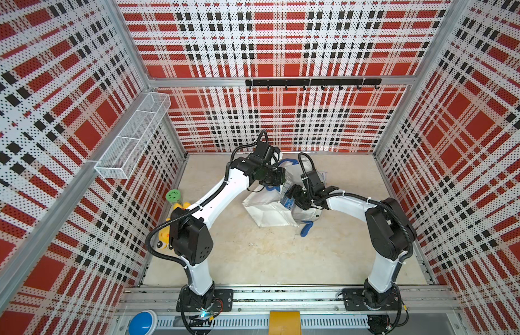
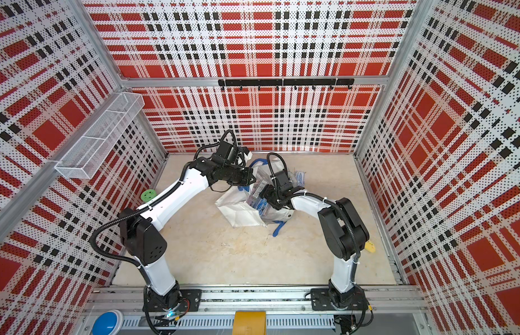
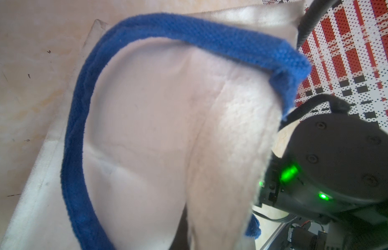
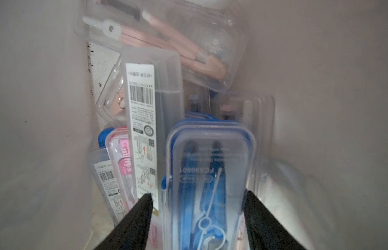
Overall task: Take out the compass set from the canvas bag
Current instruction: Pick up the compass set from the canvas bag.
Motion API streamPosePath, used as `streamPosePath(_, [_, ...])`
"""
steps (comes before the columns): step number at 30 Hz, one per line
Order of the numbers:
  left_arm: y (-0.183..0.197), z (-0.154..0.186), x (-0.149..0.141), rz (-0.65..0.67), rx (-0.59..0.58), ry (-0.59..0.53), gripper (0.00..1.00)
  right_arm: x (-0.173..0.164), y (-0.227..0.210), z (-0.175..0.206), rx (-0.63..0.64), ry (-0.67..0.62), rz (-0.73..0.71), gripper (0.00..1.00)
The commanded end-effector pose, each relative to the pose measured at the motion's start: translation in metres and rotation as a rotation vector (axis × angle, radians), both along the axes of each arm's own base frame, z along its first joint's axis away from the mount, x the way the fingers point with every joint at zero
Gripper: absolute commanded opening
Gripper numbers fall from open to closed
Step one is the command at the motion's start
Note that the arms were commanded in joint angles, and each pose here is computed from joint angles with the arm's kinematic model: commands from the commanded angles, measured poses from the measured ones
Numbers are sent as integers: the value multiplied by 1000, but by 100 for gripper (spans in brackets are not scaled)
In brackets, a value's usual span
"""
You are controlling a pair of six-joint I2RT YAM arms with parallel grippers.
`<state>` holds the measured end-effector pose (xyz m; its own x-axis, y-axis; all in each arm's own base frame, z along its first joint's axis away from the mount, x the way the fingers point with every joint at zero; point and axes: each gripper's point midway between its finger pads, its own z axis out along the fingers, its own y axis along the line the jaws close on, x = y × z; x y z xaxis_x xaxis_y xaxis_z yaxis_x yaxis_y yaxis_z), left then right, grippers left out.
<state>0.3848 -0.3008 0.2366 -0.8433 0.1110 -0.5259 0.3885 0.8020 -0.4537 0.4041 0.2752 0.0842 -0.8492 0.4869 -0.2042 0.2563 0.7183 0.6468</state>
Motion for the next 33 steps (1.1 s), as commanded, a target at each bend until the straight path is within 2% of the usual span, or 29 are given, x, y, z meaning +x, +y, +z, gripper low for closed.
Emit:
streamPosePath(1, [-7, 23, -18, -41, -53, -13, 0, 10, 3, -16, 3, 33, -30, 68])
streamPosePath(9, [-7, 22, -19, -44, -53, -11, 0, 14, 9, -22, 20, 41, -19, 60])
streamPosePath(15, [-6, 21, -17, -39, -51, -10, 0, 13, 10, -9, 21, 4, 5, 54])
streamPosePath(25, [-3, 21, -10, -4, -63, -13, 0, -2, 6, 62, 37, -147, 61, 47])
streamPosePath(33, [1, 22, -3, 15, -73, -14, 0, -25, -15, 107, -47, -241, 99, 45])
